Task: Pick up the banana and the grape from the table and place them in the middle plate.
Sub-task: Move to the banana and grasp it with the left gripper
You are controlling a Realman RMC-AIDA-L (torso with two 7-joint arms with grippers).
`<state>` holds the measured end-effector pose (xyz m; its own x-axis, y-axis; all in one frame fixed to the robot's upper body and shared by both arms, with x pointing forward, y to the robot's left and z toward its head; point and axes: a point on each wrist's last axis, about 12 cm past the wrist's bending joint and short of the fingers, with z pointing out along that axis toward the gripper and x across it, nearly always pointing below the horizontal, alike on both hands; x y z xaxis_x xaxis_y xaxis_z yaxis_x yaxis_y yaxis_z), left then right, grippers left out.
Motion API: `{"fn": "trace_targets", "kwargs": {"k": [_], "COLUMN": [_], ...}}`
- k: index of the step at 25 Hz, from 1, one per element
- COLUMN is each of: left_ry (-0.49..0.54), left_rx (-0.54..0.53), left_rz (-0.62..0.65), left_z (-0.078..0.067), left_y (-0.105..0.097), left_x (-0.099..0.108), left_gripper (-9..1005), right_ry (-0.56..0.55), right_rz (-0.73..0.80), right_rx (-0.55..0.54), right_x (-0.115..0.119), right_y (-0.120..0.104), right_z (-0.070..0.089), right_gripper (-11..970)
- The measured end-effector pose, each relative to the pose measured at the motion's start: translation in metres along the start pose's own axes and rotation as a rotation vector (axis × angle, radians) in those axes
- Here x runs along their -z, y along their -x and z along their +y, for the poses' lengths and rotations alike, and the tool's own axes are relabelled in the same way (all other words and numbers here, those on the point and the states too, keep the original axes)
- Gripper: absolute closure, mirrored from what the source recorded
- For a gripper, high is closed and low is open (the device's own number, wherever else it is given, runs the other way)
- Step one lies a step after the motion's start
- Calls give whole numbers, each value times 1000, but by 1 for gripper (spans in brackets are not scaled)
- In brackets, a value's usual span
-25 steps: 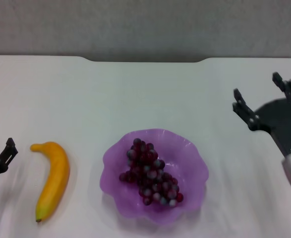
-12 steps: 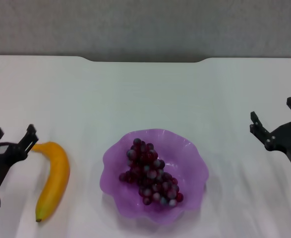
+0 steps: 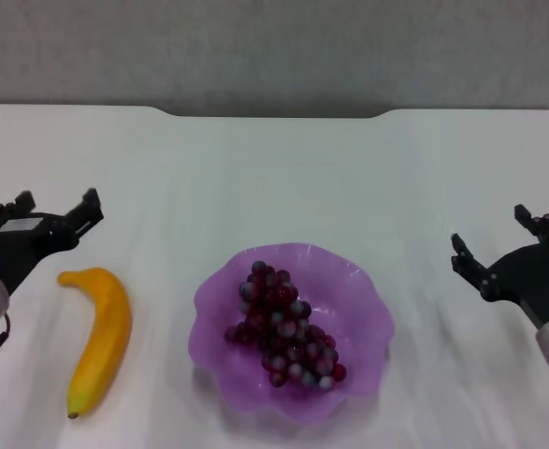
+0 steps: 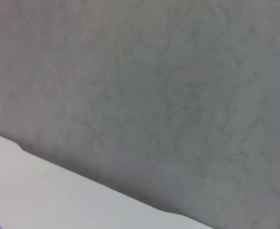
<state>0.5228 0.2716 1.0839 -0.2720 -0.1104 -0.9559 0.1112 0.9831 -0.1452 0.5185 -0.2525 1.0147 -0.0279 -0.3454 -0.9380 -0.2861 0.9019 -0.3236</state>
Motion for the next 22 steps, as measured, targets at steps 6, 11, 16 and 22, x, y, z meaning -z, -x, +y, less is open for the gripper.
{"fn": "trace_targets", "kwargs": {"k": [6, 11, 16, 22], "left_ry": [-15, -78, -103, -43], "left_rx": [-70, -117, -158, -223], "left_rz": [254, 413, 522, 647], "left_z": [-16, -23, -31, -31], "left_y": [28, 42, 50, 48], "left_x": [-8, -11, -10, -17], "left_gripper": [89, 89, 89, 89], "right_ry": [27, 48, 57, 65], "right_rz": [12, 18, 20, 21], "right_rx": [10, 18, 24, 27], "right_x": [-1, -2, -1, 0], "right_y": [-1, -1, -2, -2], "right_z": [5, 9, 10, 12], "right_gripper": [53, 53, 53, 52]}}
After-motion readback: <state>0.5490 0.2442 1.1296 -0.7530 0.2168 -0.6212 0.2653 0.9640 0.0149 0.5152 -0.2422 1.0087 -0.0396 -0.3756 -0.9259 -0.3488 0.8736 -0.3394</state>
